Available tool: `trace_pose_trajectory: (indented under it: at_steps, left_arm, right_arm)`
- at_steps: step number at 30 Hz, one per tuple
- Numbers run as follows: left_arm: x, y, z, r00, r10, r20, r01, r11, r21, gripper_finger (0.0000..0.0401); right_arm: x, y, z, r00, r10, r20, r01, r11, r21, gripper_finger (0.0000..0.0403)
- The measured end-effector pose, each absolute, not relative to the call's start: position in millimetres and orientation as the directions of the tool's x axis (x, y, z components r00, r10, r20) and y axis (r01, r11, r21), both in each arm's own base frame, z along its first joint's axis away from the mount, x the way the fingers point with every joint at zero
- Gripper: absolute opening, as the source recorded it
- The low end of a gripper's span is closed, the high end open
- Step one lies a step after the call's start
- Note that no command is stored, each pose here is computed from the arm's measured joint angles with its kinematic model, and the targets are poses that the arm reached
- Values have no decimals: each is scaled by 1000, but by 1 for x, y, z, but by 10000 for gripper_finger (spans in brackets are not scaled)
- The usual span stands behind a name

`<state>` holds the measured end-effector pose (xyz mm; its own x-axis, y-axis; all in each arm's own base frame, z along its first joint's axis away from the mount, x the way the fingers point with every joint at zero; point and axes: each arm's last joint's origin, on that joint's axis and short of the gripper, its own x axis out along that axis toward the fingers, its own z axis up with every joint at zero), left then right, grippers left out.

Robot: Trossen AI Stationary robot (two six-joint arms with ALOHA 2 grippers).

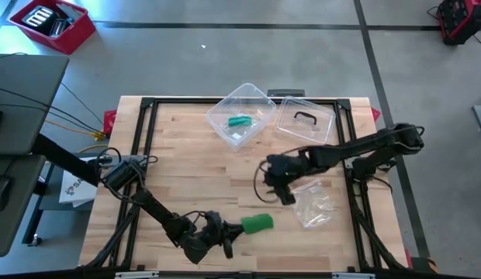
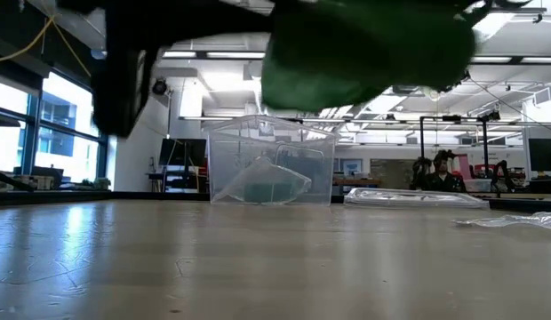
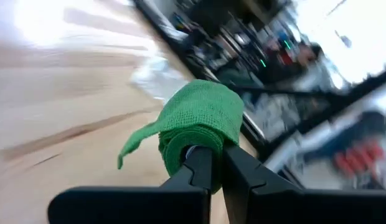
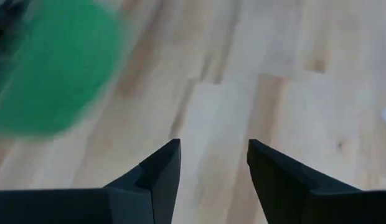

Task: Roll bandage
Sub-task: Roll the green bandage

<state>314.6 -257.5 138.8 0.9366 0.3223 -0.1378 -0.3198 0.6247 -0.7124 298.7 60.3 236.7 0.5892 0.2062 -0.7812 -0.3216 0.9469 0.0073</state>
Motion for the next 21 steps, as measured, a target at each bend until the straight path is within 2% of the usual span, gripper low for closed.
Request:
trace_pose_trajectory:
  at_steps: [4,7,11,18,21]
  left_arm:
    - [299,-247,119,909,388,-153,-350,510,-786,7]
    - [293,-243,111,904,396,-162,-345,452,-823,7]
    - [292,-241,109,903,398,-164,-341,429,-836,7]
    - [293,-241,113,891,436,-131,-326,411,-851,7]
    - [293,-241,114,880,459,-120,-332,415,-847,7]
  right_arm:
    - [284,95,236,557,190,-808,-449,888,-101,171]
    - [282,124,233,596,185,-781,-518,832,-199,165]
    - [286,155,223,686,128,-716,-534,757,-376,155]
    - [302,188,209,803,155,-576,-508,685,-523,142]
    - [308,197,199,843,106,-527,-462,645,-609,142]
